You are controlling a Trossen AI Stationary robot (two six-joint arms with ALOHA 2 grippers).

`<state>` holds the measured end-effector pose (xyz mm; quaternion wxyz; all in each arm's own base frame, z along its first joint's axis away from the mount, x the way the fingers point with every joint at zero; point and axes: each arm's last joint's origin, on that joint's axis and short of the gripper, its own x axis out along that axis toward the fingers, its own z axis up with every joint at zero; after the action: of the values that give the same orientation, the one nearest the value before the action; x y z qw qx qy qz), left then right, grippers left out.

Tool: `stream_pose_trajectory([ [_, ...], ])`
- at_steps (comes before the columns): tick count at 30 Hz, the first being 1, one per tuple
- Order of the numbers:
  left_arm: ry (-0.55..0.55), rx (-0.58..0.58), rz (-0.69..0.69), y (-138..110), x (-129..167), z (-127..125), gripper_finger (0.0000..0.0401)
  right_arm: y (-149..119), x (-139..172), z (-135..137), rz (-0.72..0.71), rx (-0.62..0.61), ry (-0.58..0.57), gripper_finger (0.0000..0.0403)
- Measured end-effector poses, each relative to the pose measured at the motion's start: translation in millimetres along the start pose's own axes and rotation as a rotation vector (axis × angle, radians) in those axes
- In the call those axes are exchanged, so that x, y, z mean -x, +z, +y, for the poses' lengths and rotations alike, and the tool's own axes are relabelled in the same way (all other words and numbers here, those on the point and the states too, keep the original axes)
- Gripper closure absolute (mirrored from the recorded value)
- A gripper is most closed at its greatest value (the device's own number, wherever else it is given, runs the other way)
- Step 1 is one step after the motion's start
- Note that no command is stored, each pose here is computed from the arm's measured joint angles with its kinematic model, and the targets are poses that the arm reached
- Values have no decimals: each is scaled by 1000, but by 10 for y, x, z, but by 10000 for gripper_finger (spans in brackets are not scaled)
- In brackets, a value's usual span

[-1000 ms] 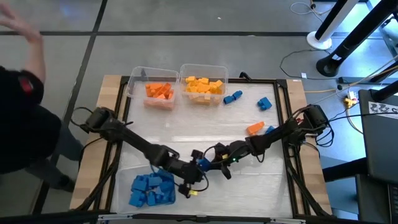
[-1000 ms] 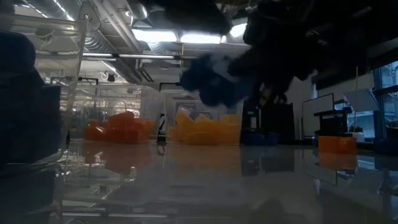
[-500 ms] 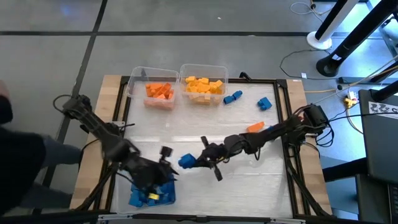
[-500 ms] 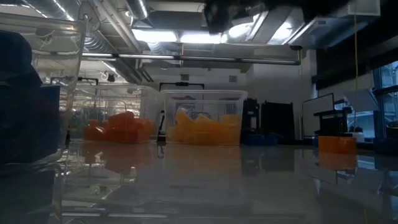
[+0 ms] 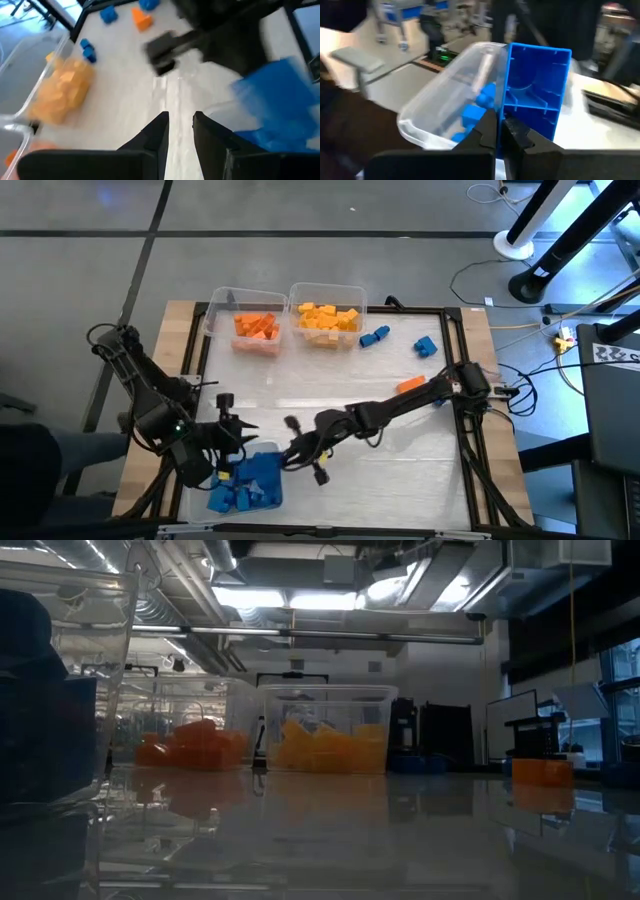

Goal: Sort blocks
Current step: Put the blue game piece into the bottom transparent bin, then put the orange game piece into the top left transparent bin

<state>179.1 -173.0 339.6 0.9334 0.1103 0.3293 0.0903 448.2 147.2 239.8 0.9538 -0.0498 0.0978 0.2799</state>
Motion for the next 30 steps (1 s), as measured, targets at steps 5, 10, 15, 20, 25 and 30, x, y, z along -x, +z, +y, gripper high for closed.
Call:
stream_pose_trajectory([
  [5, 47, 28, 54, -79, 11, 53, 325, -26, -152, -20, -11, 20, 49, 382],
  [10, 60, 36, 66, -96, 12, 68, 325, -44, -187, -41, -16, 43, 33, 363],
  [15, 59, 34, 66, -95, 12, 67, 325, -48, -187, -54, -7, 73, -14, 328],
  [20, 60, 35, 66, -95, 12, 67, 325, -56, -187, -54, 1, 71, -13, 266],
  [25, 60, 50, 65, -95, 12, 67, 325, -50, -187, -62, -2, 72, -42, 213],
  [30, 60, 56, 65, -95, 12, 67, 325, -48, -186, -66, -4, 73, -43, 189],
])
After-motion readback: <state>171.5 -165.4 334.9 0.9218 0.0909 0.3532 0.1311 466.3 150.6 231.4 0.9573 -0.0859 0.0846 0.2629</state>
